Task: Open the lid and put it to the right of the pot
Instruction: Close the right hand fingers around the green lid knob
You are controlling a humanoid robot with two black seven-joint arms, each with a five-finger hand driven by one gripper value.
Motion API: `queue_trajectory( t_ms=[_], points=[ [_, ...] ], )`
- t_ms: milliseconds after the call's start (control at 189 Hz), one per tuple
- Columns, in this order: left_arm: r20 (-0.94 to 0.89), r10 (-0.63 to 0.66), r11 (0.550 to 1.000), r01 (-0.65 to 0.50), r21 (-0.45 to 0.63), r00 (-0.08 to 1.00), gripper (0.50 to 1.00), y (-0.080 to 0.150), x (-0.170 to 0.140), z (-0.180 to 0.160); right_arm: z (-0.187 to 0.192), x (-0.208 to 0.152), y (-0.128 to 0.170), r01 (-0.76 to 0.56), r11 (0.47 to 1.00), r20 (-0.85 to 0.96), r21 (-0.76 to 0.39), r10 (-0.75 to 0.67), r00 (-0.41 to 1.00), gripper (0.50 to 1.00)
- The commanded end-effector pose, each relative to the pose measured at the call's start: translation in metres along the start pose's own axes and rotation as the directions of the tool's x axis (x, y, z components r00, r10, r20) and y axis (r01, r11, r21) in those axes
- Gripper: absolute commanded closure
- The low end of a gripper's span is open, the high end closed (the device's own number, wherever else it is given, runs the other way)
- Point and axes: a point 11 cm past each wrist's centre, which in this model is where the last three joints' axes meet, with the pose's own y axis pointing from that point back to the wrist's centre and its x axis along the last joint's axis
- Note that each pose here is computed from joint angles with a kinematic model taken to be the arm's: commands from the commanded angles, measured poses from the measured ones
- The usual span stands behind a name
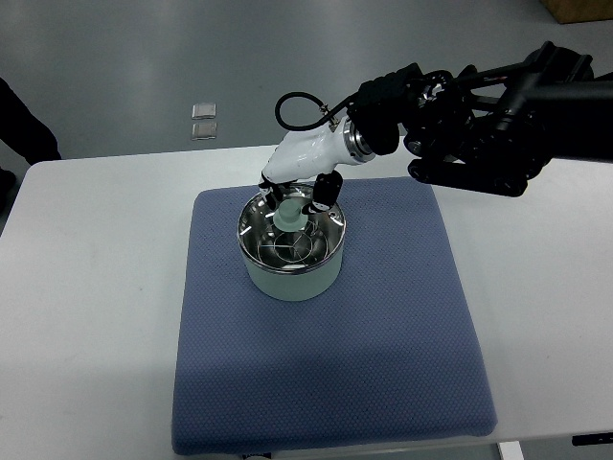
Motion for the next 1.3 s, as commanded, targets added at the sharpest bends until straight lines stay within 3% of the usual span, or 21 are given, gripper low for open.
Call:
queue_trajectory(
  t_ms=[0,1039,1182,1208,1288,1293],
  points=[
    [-0.001,0.0,1.0,0.0,0.0,1.0,0.5,0.0,0.0,0.0,-0.0004,-0.001,-0.0004,0.0,1.0,0.005,0.003,0.0,1.0,0.832],
    [-0.001,0.0,1.0,0.0,0.0,1.0,0.5,0.0,0.0,0.0,-0.0051,-0.0056,-0.0059,0.01,1.0,0.004,0.014,-0.01,1.0,0.844],
    [0.001,0.0,1.0,0.0,0.0,1.0,0.5,0.0,0.0,-0.0001,-0.0046,-0.0057,-0.0058,0.011,1.0,0.004,0.012,-0.011,1.0,0.879],
    [-0.001,0.0,1.0,0.0,0.0,1.0,0.5,0.0,0.0,0.0,-0.0045,-0.006,-0.0058,0.015,1.0,0.004,0.012,-0.015,1.0,0.914],
    [-0.001,0.0,1.0,0.0,0.0,1.0,0.5,0.0,0.0,0.0,-0.0045,-0.006,-0.0058,0.015,1.0,0.004,0.012,-0.015,1.0,0.924],
    [-0.001,0.0,1.0,0.0,0.0,1.0,0.5,0.0,0.0,0.0,-0.0046,-0.0061,-0.0058,0.016,1.0,0.006,0.012,-0.016,1.0,0.942]
  ],
)
